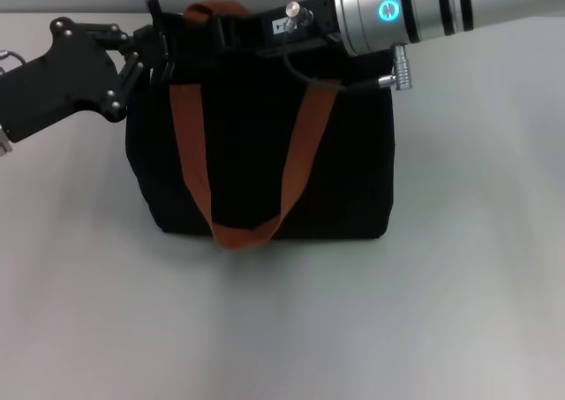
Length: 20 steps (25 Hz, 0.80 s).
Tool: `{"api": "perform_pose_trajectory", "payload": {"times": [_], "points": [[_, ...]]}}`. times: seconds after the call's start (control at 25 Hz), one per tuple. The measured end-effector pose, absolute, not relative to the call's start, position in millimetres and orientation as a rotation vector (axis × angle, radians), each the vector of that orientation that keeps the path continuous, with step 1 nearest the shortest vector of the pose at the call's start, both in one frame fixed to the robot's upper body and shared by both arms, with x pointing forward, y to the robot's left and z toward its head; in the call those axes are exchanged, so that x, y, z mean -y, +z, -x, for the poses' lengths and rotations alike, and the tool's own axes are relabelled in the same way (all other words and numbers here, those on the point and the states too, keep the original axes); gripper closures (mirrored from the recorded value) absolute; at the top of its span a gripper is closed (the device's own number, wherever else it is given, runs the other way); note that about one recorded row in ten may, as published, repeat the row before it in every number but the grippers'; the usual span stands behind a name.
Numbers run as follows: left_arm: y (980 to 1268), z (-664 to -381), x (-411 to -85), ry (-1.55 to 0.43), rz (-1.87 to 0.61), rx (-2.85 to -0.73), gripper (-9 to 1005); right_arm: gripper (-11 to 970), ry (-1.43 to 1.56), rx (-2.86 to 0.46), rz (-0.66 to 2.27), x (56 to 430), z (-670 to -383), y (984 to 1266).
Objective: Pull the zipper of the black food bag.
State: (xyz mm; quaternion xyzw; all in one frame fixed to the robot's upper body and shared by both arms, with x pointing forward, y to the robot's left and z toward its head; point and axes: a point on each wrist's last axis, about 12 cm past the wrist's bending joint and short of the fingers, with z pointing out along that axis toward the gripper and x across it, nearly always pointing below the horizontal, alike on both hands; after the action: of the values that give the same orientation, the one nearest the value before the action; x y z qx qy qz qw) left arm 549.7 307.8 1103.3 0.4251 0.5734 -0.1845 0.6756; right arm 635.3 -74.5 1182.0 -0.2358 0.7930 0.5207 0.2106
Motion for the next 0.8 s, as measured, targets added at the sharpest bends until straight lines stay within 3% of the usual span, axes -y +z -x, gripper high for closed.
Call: {"api": "perform_pose_trajectory", "payload": {"times": [0.8], "points": [[1120.1, -569.4, -303.2, -0.488, -0.910, -1.357, 966, 165, 1.468, -2.172, 0.612, 76.1, -636.5, 1181.5]]}}
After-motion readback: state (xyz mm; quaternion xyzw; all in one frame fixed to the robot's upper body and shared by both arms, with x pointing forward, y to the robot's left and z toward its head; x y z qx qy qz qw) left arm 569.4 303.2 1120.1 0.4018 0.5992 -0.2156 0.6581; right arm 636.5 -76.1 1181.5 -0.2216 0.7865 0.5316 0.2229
